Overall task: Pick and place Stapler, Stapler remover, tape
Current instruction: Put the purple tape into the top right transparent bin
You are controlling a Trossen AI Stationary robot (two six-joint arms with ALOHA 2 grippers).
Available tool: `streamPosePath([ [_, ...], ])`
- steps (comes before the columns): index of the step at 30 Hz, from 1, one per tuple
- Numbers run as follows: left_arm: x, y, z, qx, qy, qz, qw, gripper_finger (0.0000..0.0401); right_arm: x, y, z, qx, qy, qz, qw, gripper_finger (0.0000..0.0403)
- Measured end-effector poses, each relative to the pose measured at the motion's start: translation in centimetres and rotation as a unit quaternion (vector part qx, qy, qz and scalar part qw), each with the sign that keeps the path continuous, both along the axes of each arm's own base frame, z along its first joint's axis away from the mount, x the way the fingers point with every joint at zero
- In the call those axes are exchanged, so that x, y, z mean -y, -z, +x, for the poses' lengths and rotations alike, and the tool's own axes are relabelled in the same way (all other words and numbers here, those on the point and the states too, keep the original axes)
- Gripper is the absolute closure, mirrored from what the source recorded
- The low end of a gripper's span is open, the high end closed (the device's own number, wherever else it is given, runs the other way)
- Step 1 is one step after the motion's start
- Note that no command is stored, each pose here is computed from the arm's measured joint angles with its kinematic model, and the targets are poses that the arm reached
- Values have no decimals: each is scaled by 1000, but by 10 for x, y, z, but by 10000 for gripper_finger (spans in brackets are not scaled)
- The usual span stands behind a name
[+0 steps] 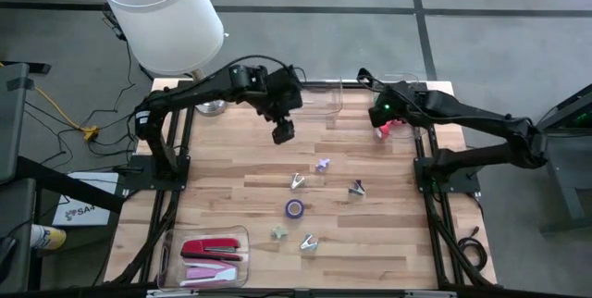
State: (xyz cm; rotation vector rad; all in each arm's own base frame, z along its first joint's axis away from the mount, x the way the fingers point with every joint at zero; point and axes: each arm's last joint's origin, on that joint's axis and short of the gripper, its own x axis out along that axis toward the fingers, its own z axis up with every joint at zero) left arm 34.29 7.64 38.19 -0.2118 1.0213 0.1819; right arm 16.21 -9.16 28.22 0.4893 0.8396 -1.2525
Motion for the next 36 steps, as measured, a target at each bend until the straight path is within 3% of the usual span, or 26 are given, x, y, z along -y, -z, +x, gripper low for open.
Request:
streamPosePath([
  [7, 35, 35, 7, -56, 72, 1, 996, 137, -6, -5, 3, 1, -61, -12, 998, 233],
  [16, 84, 107, 10, -114, 128, -16, 985, 137, -8, -6, 6, -21, -109, -19, 994, 233],
  [25, 137, 157, 3, -94, 260, -16, 961, 137, -8, -6, 7, -56, -159, -32, 985, 233],
  [32, 166, 169, 5, -17, 363, 35, 931, 137, -7, -8, 9, -70, -183, -47, 979, 233],
  [36, 177, 174, 12, 16, 382, 76, 921, 137, -6, -9, 10, -74, -197, -55, 976, 233],
])
